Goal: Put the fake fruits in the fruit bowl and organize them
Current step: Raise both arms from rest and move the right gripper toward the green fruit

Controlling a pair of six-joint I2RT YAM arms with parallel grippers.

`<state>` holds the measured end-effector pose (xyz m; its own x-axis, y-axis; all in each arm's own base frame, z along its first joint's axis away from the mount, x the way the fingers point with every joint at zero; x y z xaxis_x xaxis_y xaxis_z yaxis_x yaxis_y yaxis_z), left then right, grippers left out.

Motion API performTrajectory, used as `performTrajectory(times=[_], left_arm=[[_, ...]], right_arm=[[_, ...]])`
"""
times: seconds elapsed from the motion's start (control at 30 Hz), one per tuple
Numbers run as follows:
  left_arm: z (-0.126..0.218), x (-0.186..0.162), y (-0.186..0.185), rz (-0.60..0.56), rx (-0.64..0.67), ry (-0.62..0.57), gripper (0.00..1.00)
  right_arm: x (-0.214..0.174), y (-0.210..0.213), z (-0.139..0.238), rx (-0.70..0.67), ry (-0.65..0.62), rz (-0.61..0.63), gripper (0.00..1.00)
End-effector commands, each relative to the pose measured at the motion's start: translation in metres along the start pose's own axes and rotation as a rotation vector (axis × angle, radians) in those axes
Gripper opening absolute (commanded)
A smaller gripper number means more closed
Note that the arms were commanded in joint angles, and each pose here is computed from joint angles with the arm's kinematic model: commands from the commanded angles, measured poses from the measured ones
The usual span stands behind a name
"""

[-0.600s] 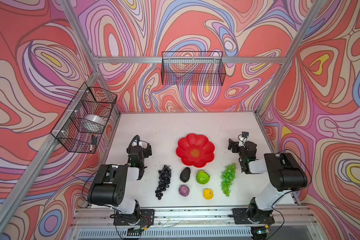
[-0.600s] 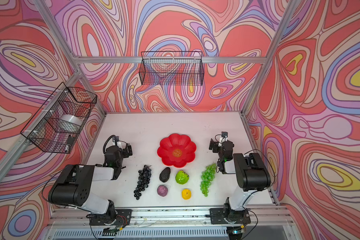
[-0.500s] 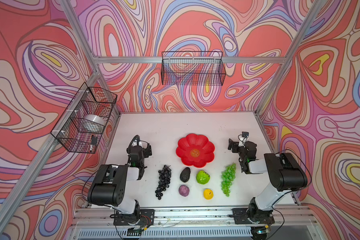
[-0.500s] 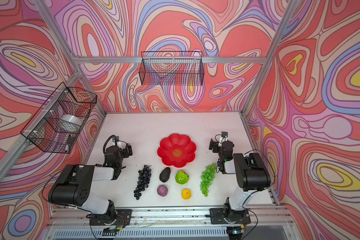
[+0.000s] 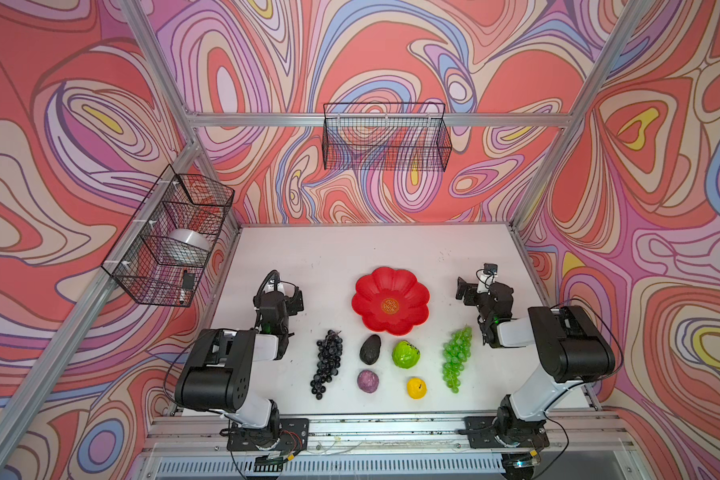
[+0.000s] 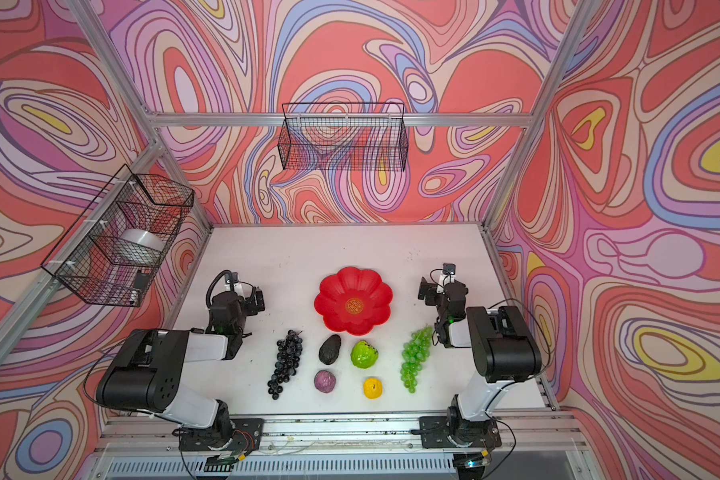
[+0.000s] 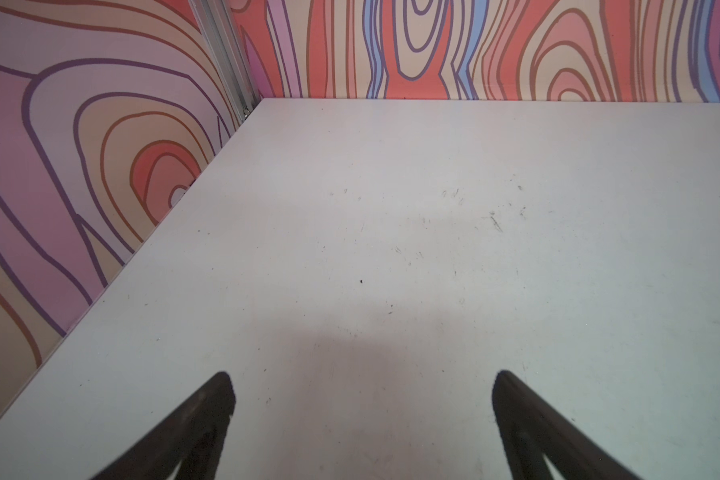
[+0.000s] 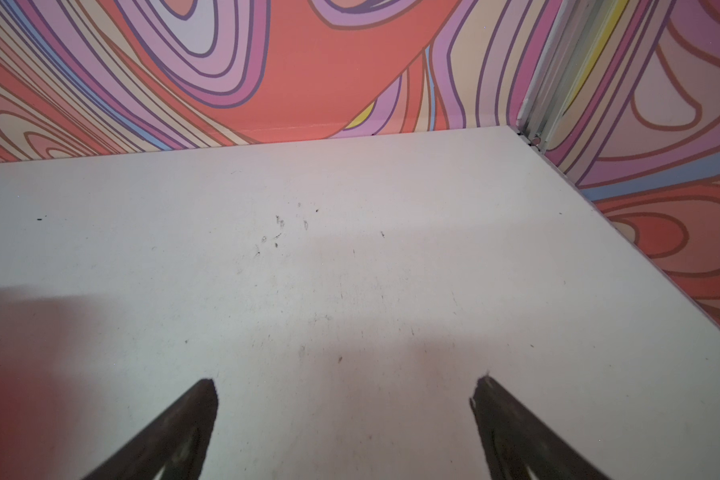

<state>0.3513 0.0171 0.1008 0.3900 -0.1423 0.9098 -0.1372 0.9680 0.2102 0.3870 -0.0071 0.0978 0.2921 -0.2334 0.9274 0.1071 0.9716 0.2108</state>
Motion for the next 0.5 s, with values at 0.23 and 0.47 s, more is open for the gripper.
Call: performTrajectory(times=[0.23, 0.47], left_arm=[[0.0, 0.018, 0.007, 0.0, 0.026, 0.002, 1.0], [0.003, 0.076, 0.026, 0.042, 0.103, 0.163, 1.0]], right_arm=[[0.02, -0.012, 0.005, -0.106, -0.067, -0.045, 0.98], [0.097, 0.01, 0.021, -0.085, -0.028, -0.104, 0.98]])
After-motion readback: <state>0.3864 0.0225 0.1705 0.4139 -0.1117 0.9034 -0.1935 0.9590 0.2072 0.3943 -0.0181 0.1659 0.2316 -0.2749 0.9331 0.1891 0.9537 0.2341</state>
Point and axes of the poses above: each gripper's point midway between its finger pads, its own z axis back along the fingers, its own y axis along the line the jaws close on, x = y × z, the point moved 4 cm from there along z, back along the fingers, and after that the axes turned 10 degrees about -z, right-handed, at the moved point
